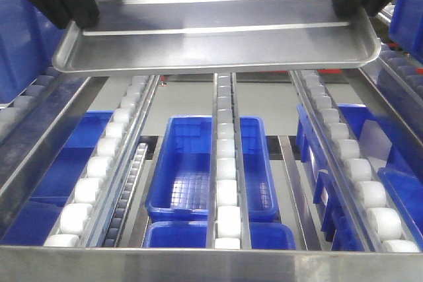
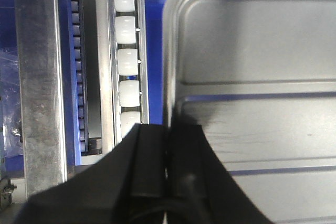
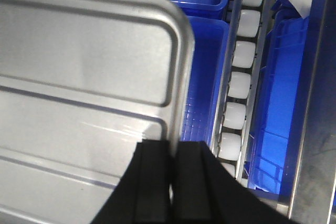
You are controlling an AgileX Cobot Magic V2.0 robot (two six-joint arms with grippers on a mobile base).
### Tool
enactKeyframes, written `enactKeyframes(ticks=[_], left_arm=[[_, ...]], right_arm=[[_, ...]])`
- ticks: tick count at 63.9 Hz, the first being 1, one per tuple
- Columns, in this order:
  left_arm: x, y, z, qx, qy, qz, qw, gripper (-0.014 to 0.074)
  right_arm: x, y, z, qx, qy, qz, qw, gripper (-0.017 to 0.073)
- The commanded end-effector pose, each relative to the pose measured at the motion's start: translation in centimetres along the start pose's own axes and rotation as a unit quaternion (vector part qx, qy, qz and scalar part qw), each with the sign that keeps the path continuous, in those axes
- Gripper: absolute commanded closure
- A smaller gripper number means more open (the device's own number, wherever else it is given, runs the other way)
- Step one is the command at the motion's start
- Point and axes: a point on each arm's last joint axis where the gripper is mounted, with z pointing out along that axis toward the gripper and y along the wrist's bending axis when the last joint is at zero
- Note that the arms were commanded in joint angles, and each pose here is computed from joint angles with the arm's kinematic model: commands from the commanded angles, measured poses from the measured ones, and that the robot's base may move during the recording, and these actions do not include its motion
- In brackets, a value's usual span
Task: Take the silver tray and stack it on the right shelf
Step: 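Lift the silver tray up off the shelf with both grippers, then hold the tray raised while the base drives to another shelf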
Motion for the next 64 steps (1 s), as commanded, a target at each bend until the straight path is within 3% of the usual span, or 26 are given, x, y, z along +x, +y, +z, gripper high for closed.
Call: enactKeyframes(ticks=[1, 64], left_arm=[[-1.08, 0.29, -2.16, 0.002, -0.054, 0.013, 0.998, 0.0687], [-1.08, 0.29, -2.16, 0.002, -0.054, 0.013, 0.998, 0.0687]], right_arm=[[-1.11, -0.18, -1.86, -0.002, -0.049, -0.019, 0.999, 0.0501], [-1.11, -0.18, -1.86, -0.002, -0.049, -0.019, 0.999, 0.0501]])
